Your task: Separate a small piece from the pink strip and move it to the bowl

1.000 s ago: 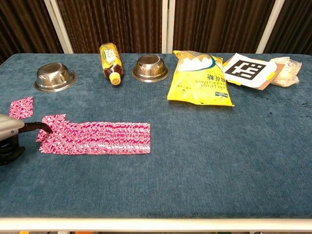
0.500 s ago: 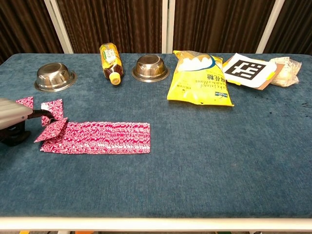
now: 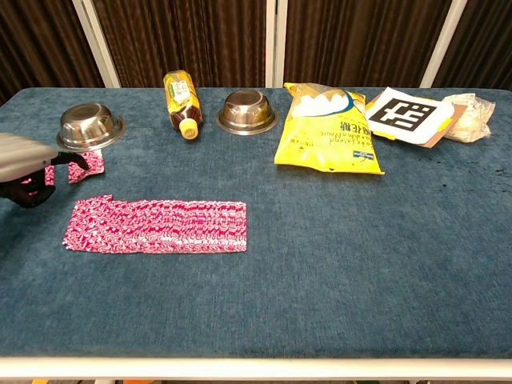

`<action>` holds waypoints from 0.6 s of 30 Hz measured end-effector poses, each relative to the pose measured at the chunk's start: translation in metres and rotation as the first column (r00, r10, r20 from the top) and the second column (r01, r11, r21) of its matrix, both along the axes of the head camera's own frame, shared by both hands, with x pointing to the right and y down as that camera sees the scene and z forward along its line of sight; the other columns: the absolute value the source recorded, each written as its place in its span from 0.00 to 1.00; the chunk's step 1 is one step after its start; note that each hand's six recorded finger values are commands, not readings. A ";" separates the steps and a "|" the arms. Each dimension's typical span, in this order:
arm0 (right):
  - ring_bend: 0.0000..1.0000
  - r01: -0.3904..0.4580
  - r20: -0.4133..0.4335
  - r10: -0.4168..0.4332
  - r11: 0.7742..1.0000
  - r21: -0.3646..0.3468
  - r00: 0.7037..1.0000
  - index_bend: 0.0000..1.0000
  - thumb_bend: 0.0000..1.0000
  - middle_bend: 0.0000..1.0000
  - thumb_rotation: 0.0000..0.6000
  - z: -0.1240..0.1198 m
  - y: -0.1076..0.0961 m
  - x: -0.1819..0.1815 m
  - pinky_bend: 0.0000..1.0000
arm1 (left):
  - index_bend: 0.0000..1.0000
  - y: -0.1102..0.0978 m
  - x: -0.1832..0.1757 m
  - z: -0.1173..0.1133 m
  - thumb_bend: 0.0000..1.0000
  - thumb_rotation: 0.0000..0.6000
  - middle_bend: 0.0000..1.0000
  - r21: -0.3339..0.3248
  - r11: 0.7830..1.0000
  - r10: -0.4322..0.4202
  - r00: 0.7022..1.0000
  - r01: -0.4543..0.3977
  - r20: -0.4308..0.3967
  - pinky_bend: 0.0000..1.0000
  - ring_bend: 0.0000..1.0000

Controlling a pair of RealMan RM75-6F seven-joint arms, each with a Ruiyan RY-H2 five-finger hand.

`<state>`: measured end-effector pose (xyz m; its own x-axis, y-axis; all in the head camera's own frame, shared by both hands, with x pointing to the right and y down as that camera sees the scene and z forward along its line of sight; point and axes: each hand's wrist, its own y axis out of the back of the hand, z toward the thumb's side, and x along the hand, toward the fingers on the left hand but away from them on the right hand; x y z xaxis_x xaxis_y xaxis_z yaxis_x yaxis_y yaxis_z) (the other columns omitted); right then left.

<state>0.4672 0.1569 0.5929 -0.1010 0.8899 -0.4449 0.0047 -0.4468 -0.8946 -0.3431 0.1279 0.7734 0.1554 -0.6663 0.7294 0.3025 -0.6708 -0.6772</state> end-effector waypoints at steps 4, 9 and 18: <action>0.00 -0.001 0.003 0.001 1.000 0.005 1.000 0.00 0.30 0.00 1.00 0.000 -0.001 0.000 0.00 | 0.17 -0.004 0.002 -0.004 0.60 1.00 0.94 0.016 1.000 0.002 1.000 -0.002 -0.006 0.98 0.92; 0.00 0.002 0.008 -0.002 1.000 0.019 1.000 0.00 0.30 0.00 1.00 -0.004 -0.003 -0.001 0.00 | 0.17 -0.009 0.004 -0.014 0.60 1.00 0.94 0.040 0.999 -0.006 1.000 0.007 -0.027 0.98 0.92; 0.00 0.017 0.023 -0.019 0.996 0.088 1.000 0.00 0.27 0.00 1.00 -0.025 -0.017 -0.005 0.00 | 0.17 -0.012 -0.002 -0.057 0.45 1.00 0.60 0.155 0.983 -0.082 0.991 0.098 -0.107 0.71 0.59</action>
<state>0.4621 0.1398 0.5676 -0.0750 0.9271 -0.3672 0.0188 -0.3669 -0.9301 -0.3450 0.1155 0.7168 0.1559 -0.7873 0.5966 0.1710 -0.5733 -0.8013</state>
